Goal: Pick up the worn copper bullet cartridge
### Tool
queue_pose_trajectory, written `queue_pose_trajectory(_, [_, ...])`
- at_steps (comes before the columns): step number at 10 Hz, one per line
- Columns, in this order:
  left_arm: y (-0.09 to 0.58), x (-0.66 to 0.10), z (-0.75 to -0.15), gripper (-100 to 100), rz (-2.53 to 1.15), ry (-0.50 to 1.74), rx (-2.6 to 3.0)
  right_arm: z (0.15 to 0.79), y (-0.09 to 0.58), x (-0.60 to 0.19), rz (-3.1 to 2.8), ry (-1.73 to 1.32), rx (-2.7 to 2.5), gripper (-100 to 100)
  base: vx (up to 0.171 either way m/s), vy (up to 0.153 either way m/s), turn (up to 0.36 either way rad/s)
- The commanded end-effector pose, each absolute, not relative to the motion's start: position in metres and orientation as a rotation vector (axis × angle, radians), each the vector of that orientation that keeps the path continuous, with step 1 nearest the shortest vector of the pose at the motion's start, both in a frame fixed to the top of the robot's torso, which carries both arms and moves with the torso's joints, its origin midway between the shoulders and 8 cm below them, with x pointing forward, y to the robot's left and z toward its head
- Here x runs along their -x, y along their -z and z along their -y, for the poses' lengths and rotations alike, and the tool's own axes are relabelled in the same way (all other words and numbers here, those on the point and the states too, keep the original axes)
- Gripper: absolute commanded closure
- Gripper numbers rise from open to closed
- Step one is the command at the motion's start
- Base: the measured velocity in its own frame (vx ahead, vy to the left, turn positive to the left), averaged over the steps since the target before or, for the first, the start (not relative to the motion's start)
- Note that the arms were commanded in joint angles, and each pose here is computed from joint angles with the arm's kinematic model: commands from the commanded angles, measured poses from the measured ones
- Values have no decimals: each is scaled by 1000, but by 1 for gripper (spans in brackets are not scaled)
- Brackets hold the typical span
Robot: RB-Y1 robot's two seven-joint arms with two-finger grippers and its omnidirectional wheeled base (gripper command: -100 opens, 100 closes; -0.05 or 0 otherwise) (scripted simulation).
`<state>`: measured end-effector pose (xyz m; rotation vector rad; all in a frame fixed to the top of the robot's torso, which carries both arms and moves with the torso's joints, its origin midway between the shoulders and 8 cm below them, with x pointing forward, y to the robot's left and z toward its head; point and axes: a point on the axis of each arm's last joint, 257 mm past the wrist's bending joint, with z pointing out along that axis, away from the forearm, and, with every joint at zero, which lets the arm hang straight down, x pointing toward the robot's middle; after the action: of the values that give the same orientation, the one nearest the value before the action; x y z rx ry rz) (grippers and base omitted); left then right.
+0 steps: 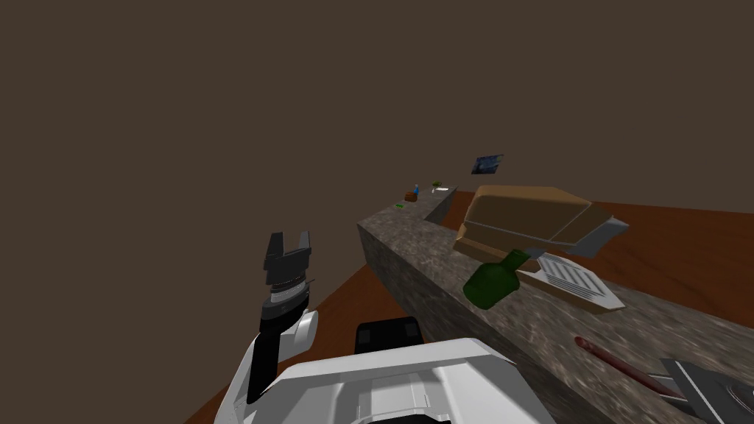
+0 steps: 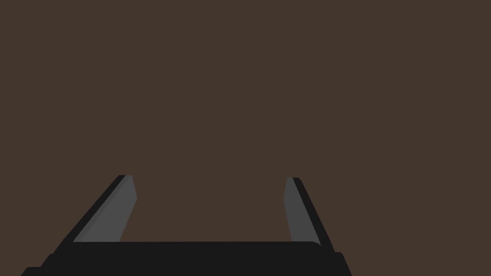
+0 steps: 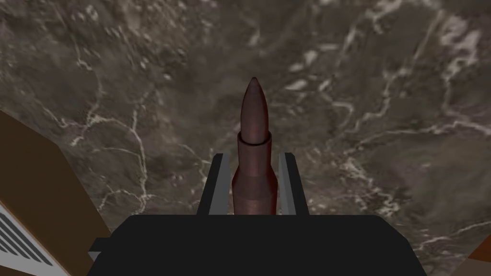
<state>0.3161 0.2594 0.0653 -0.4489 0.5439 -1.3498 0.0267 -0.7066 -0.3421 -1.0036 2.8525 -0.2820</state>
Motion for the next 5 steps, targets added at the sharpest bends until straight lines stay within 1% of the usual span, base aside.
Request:
queue_pose_trajectory(1, [-65, -316, -259, 0, -544, 1350, 449, 707, 342, -27, -2853, 282, 1004, 0, 0, 0, 0])
queue_pose_trajectory(2, [-65, -316, -259, 0, -544, 1350, 449, 709, 333, -40, -2845, 282, 1023, 100, -4, 26, -122])
queue_pose_trajectory(5, [-65, -316, -259, 0, -544, 1350, 449, 712, 319, -55, -2836, 283, 1049, 100, -20, 36, -74])
